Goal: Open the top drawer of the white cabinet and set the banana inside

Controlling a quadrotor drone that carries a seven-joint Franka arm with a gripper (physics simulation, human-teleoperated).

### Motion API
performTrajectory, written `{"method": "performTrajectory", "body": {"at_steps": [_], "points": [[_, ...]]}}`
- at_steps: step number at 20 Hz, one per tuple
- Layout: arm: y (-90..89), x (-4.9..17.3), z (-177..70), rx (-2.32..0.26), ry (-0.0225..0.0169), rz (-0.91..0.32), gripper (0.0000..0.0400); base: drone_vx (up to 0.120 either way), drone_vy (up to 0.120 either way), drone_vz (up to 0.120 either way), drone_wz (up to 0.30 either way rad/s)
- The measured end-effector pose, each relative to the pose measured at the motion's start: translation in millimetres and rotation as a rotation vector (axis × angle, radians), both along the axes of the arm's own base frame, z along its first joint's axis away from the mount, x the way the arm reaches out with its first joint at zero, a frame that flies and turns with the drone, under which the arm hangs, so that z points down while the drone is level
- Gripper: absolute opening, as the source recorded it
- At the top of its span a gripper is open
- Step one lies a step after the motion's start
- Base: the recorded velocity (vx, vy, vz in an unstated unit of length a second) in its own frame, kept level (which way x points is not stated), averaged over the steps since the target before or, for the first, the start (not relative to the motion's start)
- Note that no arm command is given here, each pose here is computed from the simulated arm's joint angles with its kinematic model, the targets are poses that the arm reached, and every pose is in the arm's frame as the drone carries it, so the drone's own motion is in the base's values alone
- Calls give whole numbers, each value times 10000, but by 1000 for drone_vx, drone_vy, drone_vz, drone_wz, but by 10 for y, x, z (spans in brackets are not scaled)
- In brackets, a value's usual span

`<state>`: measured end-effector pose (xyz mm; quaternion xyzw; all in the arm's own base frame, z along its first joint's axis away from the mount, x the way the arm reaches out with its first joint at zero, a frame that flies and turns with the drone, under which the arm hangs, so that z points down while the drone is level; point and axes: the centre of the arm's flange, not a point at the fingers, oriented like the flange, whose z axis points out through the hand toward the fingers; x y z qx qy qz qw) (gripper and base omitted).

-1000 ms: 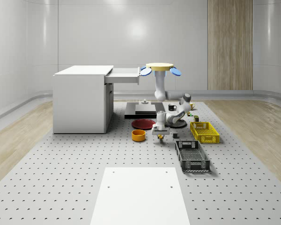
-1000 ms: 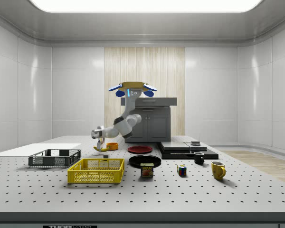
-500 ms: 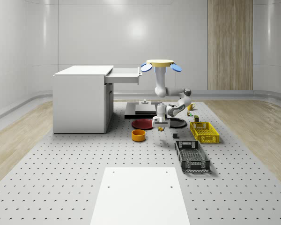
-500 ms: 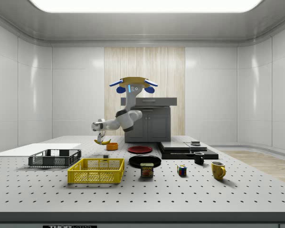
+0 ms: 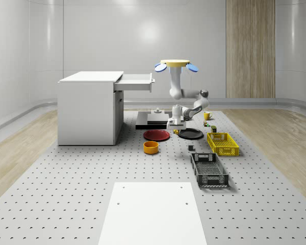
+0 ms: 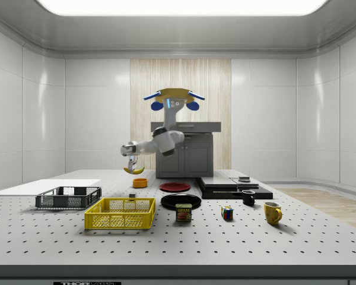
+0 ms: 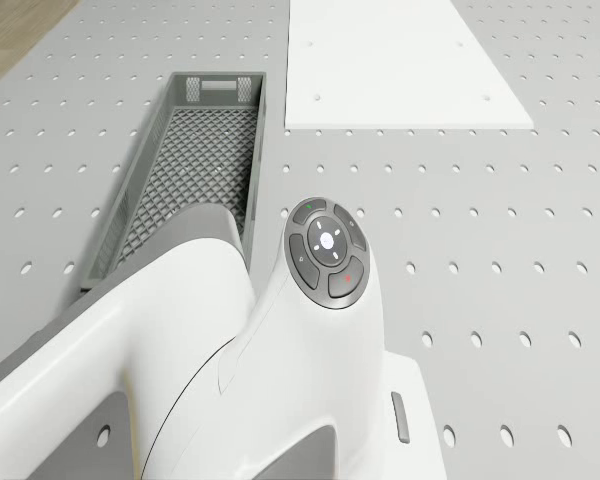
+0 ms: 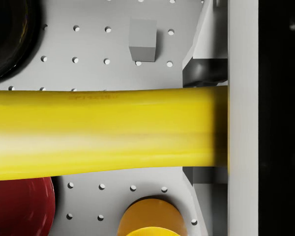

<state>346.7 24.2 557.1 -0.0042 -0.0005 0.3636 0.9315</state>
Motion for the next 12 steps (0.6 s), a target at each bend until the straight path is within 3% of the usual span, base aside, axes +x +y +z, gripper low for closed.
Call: {"method": "performTrajectory", "body": {"at_steps": [12], "points": [[0, 0, -5, -1, 0, 31, 190, -120, 0, 120, 0]]}}
